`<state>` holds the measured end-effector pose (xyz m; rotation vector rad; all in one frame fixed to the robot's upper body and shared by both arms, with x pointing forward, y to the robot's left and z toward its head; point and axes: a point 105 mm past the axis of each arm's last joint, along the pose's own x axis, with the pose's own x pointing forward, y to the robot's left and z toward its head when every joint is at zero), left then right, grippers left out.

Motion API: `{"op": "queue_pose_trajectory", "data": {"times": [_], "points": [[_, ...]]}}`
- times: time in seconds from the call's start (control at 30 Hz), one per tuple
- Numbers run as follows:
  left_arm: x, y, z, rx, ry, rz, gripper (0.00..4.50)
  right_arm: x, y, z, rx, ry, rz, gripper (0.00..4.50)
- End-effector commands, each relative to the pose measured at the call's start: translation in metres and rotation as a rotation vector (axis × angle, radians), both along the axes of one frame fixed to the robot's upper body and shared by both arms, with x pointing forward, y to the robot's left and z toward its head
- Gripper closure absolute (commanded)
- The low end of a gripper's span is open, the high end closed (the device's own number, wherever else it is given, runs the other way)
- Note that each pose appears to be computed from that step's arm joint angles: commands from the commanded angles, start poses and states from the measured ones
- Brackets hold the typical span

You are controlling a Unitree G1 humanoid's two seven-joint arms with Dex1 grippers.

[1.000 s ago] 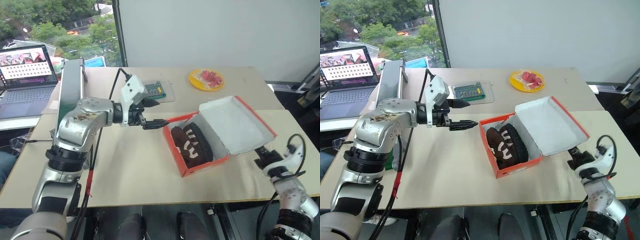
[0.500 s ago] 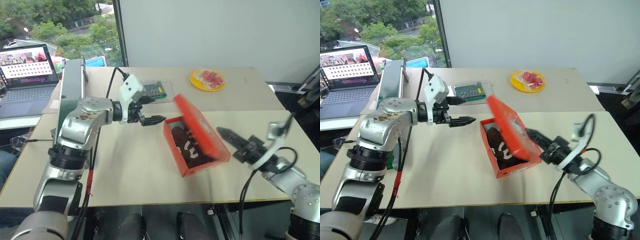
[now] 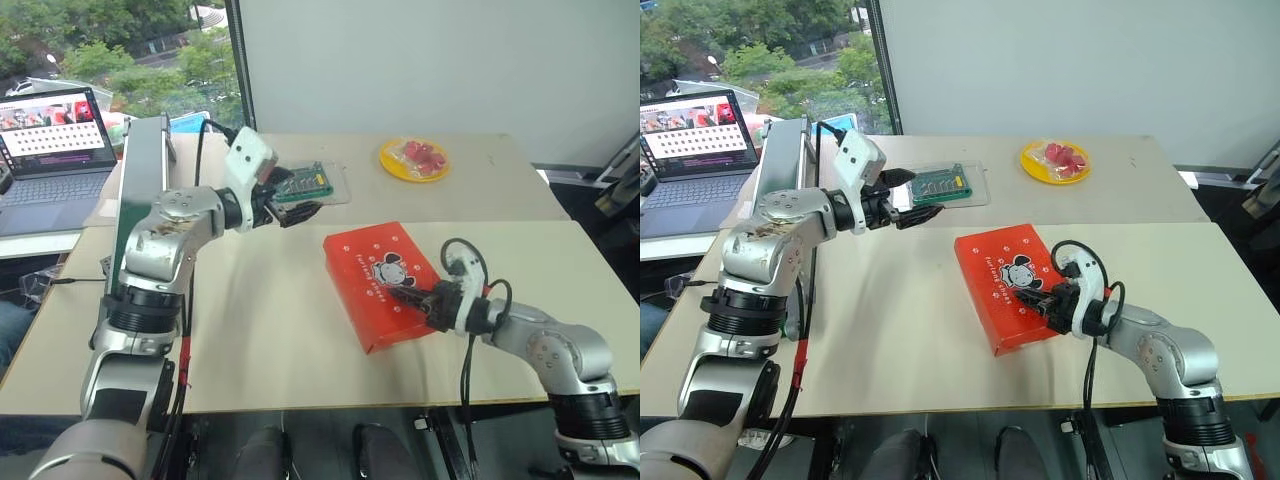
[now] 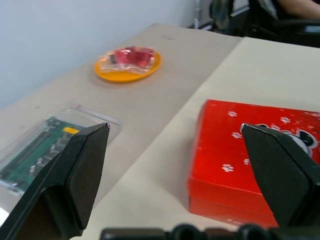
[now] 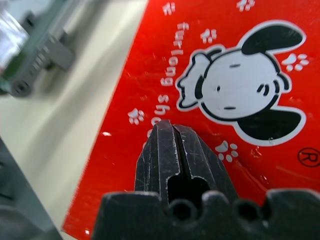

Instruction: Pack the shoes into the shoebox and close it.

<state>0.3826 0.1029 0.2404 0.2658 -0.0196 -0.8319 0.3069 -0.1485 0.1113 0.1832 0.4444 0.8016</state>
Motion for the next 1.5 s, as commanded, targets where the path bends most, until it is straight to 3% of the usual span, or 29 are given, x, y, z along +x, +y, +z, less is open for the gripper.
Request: {"op": "queue_pose_trajectory", "data": {"times": [0.03, 0.2, 0.27, 0.4, 0.5, 0.7, 0.87, 0.97, 1.3, 1.5], "points": [[-0.001, 0.005, 0.014, -0.047, -0.037, 0.007, 0.00, 0.006, -0.008, 0.026, -0.040, -0.107, -0.004, 4.48], [-0.005, 0.006, 0.011, -0.066, -0.021, -0.014, 0.00, 0.009, -0.021, 0.060, -0.100, -0.245, -0.020, 4.48], [-0.005, 0.012, -0.007, -0.075, 0.008, 0.009, 0.00, 0.009, -0.051, 0.077, -0.194, -0.313, -0.102, 4.48], [-0.013, 0.016, -0.041, -0.044, 0.047, 0.023, 0.00, 0.010, -0.115, 0.074, -0.297, -0.341, -0.326, 4.48], [-0.016, 0.016, -0.044, -0.100, 0.049, 0.038, 0.00, 0.011, -0.158, 0.070, -0.318, -0.381, -0.505, 3.77], [-0.013, 0.028, -0.054, -0.120, 0.009, 0.122, 0.00, 0.008, -0.200, 0.060, -0.279, -0.466, -0.741, 1.65], [-0.021, 0.053, -0.112, -0.139, 0.077, 0.215, 0.00, -0.001, -0.208, 0.025, -0.317, -0.448, -0.824, 0.12], [-0.033, 0.062, -0.143, -0.115, 0.114, 0.245, 0.00, -0.009, -0.208, 0.007, -0.307, -0.430, -0.855, 0.12], [-0.050, 0.037, -0.158, -0.096, 0.115, 0.187, 0.00, -0.021, -0.188, -0.031, -0.299, -0.376, -0.850, 0.12], [-0.069, 0.025, -0.178, -0.120, 0.164, 0.190, 0.00, -0.022, -0.154, -0.044, -0.245, -0.378, -0.791, 0.12]]}}
